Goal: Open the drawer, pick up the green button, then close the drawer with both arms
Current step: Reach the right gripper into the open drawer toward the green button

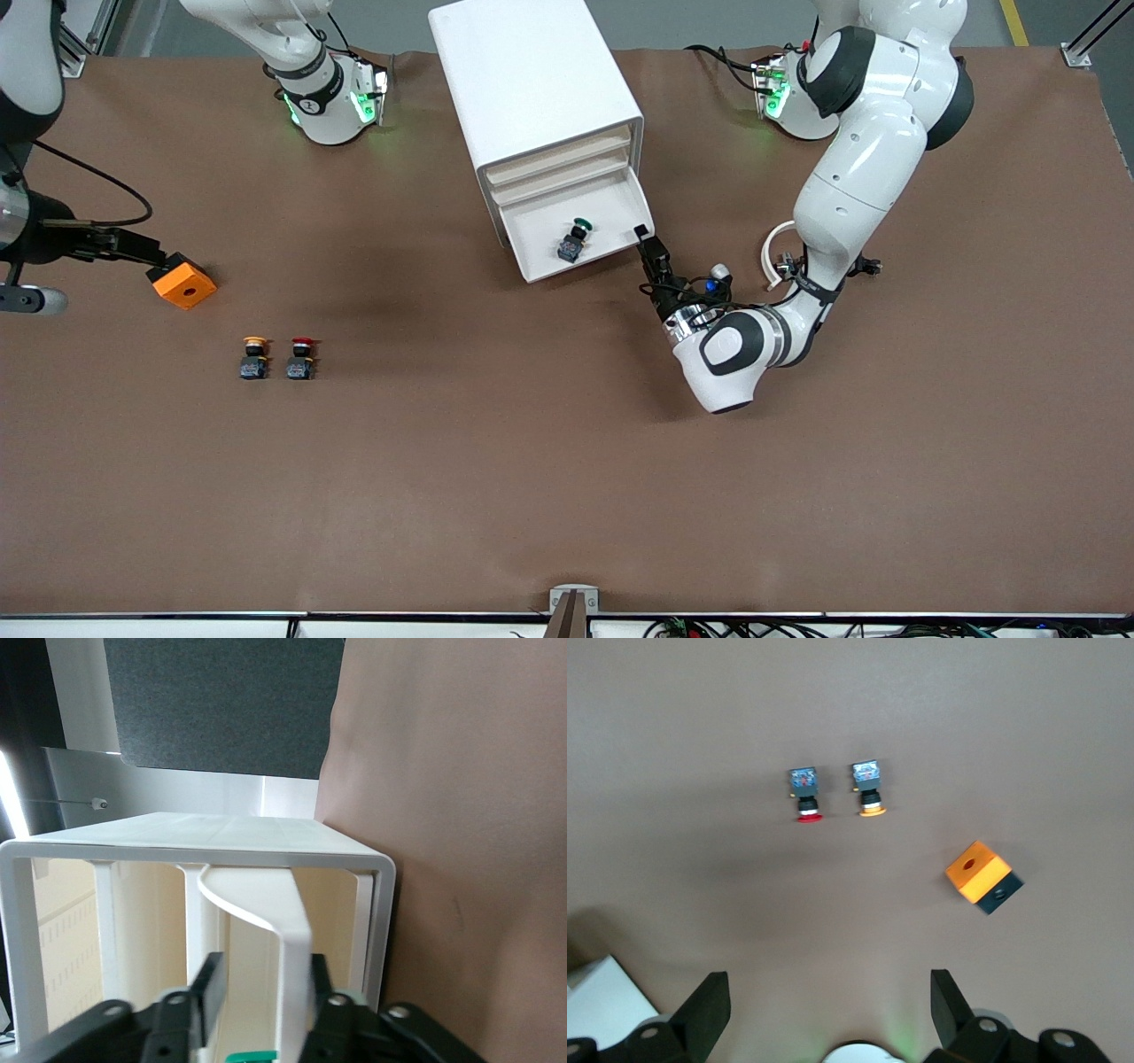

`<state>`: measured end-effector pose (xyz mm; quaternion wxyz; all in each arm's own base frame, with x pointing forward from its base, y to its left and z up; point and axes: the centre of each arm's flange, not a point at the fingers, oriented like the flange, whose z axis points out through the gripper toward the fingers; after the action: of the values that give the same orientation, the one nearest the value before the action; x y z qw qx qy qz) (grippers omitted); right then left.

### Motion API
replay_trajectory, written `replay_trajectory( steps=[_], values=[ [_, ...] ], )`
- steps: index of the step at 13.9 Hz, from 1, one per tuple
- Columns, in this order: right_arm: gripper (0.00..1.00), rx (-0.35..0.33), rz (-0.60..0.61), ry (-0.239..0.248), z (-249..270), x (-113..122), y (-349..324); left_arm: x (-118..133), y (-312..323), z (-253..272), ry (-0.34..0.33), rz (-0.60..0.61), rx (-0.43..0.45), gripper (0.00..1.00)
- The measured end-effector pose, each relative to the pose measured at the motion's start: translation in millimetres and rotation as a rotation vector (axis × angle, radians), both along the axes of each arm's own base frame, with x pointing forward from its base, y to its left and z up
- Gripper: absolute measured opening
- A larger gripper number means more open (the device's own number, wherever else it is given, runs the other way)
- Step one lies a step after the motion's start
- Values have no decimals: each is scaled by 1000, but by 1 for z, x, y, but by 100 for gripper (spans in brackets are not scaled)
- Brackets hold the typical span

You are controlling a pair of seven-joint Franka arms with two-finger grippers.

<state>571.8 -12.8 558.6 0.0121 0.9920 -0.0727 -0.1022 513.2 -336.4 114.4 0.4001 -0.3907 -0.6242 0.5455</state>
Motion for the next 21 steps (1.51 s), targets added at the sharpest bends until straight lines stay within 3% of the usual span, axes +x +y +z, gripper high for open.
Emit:
replay_trajectory(
  steps=[4, 7, 9, 14, 18, 21],
  values=[
    [100, 40, -189, 8, 1, -6, 107, 0, -2, 2, 11, 12, -12, 99],
    [100, 26, -291, -11, -3, -16, 175, 3, -2, 4, 4, 14, -14, 100],
    [100, 16, -355, -38, -18, -31, 235, 10, 0, 11, -37, 6, -47, 100],
    [100, 38, -442, -111, -57, -82, 355, 33, 19, 59, -326, -188, -268, 100],
    [100, 47, -425, -128, -88, -108, 410, 54, 42, 126, -560, -386, -443, 100],
    [100, 40, -378, -131, -126, -121, 446, 60, 52, 174, -672, -523, -530, 100]
  ],
)
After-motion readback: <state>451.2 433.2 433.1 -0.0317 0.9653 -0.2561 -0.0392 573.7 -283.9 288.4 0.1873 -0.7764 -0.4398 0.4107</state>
